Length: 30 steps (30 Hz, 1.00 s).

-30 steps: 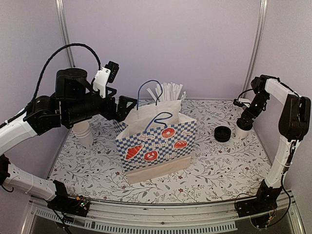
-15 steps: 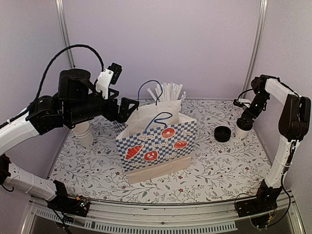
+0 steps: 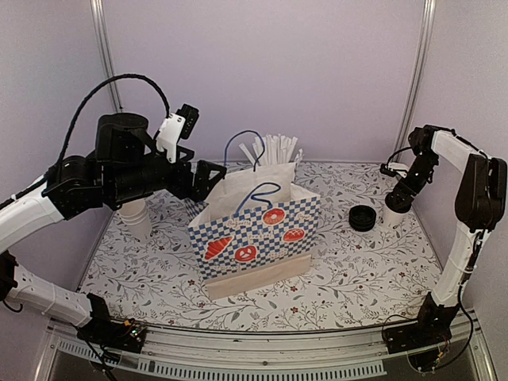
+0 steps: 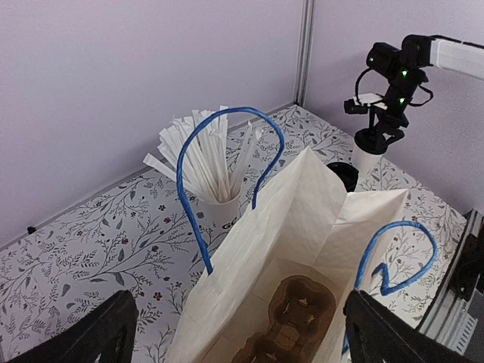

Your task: Pack the takeout coffee

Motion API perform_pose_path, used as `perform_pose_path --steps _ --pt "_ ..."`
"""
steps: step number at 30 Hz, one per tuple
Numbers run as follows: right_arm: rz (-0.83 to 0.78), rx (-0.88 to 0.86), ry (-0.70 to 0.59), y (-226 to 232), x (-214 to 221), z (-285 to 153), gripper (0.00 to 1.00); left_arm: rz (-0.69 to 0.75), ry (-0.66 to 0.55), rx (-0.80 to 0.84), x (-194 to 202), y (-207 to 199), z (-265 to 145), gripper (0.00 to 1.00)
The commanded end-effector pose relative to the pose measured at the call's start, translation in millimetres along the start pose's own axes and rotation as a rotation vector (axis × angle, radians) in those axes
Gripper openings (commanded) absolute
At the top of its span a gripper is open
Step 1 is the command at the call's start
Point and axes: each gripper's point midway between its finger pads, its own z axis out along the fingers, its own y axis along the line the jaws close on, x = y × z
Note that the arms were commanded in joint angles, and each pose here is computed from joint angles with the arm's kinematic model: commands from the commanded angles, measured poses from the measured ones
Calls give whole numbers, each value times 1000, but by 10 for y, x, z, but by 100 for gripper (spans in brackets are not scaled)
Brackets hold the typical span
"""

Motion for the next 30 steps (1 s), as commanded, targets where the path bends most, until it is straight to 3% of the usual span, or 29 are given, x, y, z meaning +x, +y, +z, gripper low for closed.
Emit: perform_pose_path --steps 1,15,24,30 --pt "6 -15 32 107 67 9 72 -17 -10 0 -76 28 -19 98" --pt "-105 -128 -117 1096 -50 -552 71 32 -9 -27 -202 27 123 99" --pt "-374 -271 -126 2154 -24 -510 71 33 6 -28 -184 23 222 99" --pt "-477 -318 -171 2510 -200 -521 70 24 18 -27 -139 28 254 99"
